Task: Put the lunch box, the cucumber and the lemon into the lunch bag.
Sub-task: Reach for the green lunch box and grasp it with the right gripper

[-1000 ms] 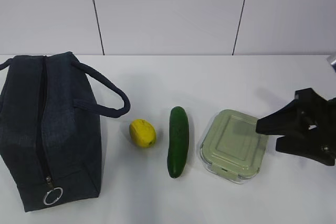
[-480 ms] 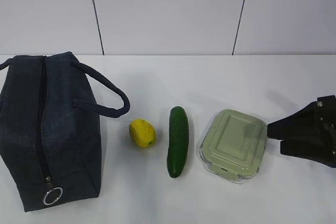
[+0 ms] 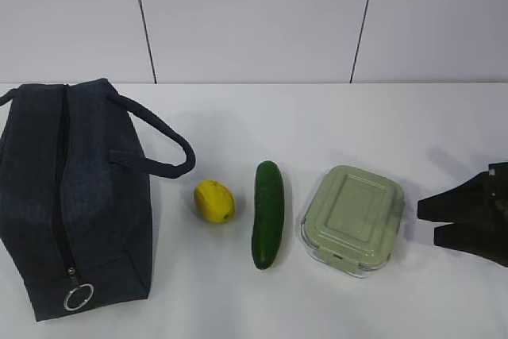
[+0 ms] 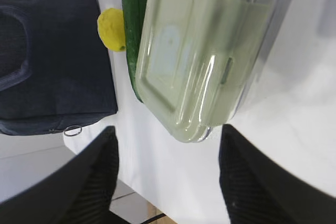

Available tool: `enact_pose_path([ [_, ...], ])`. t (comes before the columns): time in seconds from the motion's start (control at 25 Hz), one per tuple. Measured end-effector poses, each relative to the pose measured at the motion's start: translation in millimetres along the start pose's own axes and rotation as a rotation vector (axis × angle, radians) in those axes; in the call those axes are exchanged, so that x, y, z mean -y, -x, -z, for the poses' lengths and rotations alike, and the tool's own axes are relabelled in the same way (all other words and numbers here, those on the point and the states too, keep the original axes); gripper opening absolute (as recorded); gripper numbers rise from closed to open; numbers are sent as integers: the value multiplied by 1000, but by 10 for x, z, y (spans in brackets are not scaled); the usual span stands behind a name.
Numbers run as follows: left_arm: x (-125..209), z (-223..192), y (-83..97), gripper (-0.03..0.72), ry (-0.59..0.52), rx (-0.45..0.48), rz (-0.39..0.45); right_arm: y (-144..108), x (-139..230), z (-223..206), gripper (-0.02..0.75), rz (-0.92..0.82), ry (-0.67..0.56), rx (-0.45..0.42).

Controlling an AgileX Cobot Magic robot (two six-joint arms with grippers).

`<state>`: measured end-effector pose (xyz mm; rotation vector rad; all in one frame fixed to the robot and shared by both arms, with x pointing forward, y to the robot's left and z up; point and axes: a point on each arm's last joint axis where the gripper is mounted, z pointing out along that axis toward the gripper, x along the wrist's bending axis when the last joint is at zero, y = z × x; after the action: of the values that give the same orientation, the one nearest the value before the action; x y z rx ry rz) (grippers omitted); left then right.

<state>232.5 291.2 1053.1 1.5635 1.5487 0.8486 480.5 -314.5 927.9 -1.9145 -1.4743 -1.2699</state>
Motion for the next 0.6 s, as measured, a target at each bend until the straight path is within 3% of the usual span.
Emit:
enact_pose_path([
  [0.08, 0, 0, 0, 239, 0, 0, 0, 53, -15, -40, 465, 2, 6, -28],
  [0.16, 0, 0, 0, 239, 0, 0, 0, 79, -34, -61, 441, 23, 21, -42],
  [0.6, 0, 0, 0, 239, 0, 0, 0, 107, -23, -69, 431, 69, 3, -25],
])
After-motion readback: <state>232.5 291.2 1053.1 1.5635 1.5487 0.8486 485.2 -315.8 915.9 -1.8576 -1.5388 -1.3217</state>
